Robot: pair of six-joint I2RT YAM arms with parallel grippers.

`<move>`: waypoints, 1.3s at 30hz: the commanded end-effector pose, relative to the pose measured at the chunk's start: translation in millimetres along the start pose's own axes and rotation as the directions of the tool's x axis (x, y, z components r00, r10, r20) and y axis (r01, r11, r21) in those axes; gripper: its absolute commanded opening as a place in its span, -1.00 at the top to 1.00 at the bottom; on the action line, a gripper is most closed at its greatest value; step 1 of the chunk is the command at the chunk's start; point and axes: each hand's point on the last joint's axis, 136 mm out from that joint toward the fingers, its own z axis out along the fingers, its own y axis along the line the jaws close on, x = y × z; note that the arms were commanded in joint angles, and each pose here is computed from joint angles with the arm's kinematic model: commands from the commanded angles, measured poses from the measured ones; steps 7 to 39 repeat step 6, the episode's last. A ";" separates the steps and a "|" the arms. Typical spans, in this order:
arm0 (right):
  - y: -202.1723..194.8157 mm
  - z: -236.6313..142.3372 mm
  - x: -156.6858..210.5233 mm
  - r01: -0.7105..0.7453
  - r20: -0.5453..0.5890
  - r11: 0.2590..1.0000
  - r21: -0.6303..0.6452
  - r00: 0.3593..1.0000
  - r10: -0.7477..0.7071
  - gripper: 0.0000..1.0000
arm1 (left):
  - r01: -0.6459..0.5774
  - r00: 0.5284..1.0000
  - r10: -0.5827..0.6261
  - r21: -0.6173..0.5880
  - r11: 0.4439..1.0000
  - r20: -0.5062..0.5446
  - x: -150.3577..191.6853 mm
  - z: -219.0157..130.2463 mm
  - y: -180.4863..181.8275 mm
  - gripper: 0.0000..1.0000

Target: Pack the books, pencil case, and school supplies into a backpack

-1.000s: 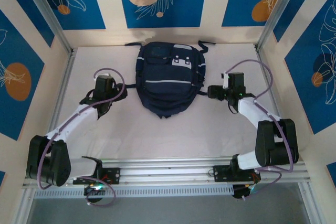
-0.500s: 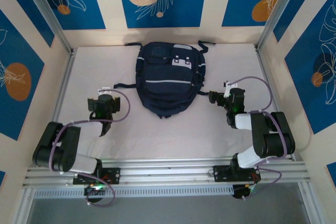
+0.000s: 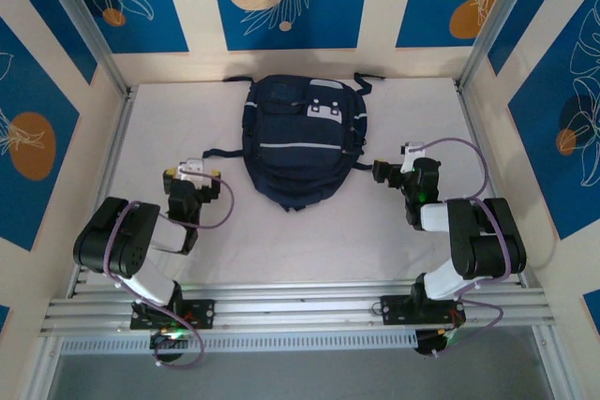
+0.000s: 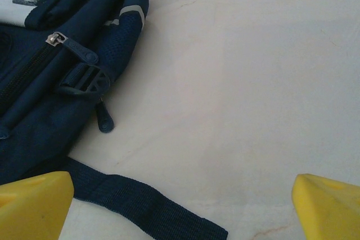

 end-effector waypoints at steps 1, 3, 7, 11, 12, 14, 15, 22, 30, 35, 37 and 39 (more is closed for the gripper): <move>4.5 1.3 -15.7 0.002 0.044 0.999 -0.034 0.999 0.000 -0.99 | 0.012 0.999 -0.012 -0.002 1.000 0.040 -17.6 5.1 2.9 -1.00; 4.6 1.2 -15.9 0.002 0.046 0.999 -0.034 0.999 0.000 -0.98 | 0.010 0.999 -0.010 -0.007 1.000 0.039 -17.9 6.1 3.6 -1.00; 5.1 0.6 -16.0 0.007 0.051 0.999 -0.033 0.999 -0.005 -0.99 | 0.016 0.999 -0.015 -0.021 1.000 0.034 -16.9 6.2 6.0 -1.00; 5.1 0.6 -16.0 0.007 0.051 0.999 -0.033 0.999 -0.005 -0.99 | 0.016 0.999 -0.015 -0.021 1.000 0.034 -16.9 6.2 6.0 -1.00; 5.1 0.6 -16.0 0.007 0.051 0.999 -0.033 0.999 -0.005 -0.99 | 0.016 0.999 -0.015 -0.021 1.000 0.034 -16.9 6.2 6.0 -1.00; 5.1 0.6 -16.0 0.007 0.051 0.999 -0.033 0.999 -0.005 -0.99 | 0.016 0.999 -0.015 -0.021 1.000 0.034 -16.9 6.2 6.0 -1.00; 5.1 0.6 -16.0 0.007 0.051 0.999 -0.033 0.999 -0.005 -0.99 | 0.016 0.999 -0.015 -0.021 1.000 0.034 -16.9 6.2 6.0 -1.00; 5.1 0.6 -16.0 0.007 0.051 0.999 -0.033 0.999 -0.005 -0.99 | 0.016 0.999 -0.015 -0.021 1.000 0.034 -16.9 6.2 6.0 -1.00; 5.1 0.6 -16.0 0.007 0.051 0.999 -0.033 0.999 -0.005 -0.99 | 0.016 0.999 -0.015 -0.021 1.000 0.034 -16.9 6.2 6.0 -1.00; 5.1 0.6 -16.0 0.007 0.051 0.999 -0.033 0.999 -0.005 -0.99 | 0.016 0.999 -0.015 -0.021 1.000 0.034 -16.9 6.2 6.0 -1.00; 5.1 0.6 -16.0 0.007 0.051 0.999 -0.033 0.999 -0.005 -0.99 | 0.016 0.999 -0.015 -0.021 1.000 0.034 -16.9 6.2 6.0 -1.00; 5.1 0.6 -16.0 0.007 0.051 0.999 -0.033 0.999 -0.005 -0.99 | 0.016 0.999 -0.015 -0.021 1.000 0.034 -16.9 6.2 6.0 -1.00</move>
